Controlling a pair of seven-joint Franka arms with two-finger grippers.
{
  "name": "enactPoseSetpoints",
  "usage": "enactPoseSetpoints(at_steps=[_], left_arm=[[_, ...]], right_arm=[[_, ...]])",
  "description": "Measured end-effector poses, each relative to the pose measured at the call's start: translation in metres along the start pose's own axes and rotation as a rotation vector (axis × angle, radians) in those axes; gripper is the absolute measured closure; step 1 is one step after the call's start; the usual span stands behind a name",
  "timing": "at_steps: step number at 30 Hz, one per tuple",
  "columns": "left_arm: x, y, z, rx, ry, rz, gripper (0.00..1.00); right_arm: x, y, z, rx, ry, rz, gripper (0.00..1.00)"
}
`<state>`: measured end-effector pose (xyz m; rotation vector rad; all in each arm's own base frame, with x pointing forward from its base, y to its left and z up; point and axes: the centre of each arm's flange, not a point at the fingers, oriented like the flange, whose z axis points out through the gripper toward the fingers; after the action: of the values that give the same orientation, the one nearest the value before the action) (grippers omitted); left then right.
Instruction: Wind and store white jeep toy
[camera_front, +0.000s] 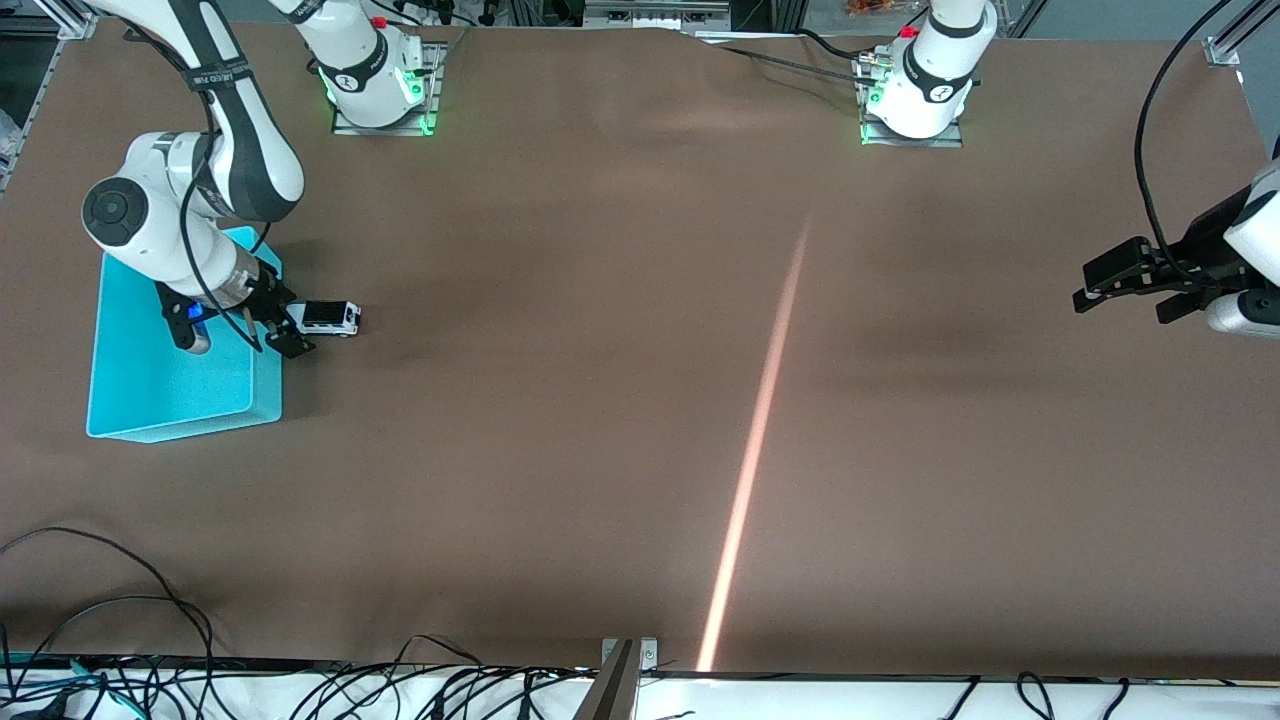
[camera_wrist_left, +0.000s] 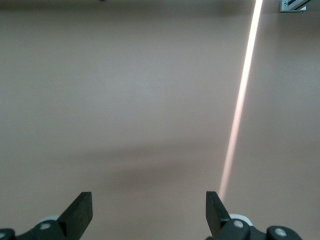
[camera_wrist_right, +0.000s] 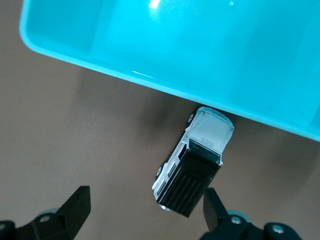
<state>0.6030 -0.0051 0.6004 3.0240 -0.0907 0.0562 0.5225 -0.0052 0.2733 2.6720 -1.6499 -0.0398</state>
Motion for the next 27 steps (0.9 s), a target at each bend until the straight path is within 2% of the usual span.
enactPoseSetpoints(at_steps=[10, 27], left_arm=[[0.0, 0.003, 0.001, -0.001, -0.003, 0.005, 0.0], [0.001, 0.003, 0.002, -0.002, -0.004, 0.006, 0.0]], right_arm=[[-0.002, 0.005, 0.023, -0.038, -0.018, 0.157, 0.0], [-0.018, 0.038, 0.063, -0.036, -0.016, 0.242, 0.0]])
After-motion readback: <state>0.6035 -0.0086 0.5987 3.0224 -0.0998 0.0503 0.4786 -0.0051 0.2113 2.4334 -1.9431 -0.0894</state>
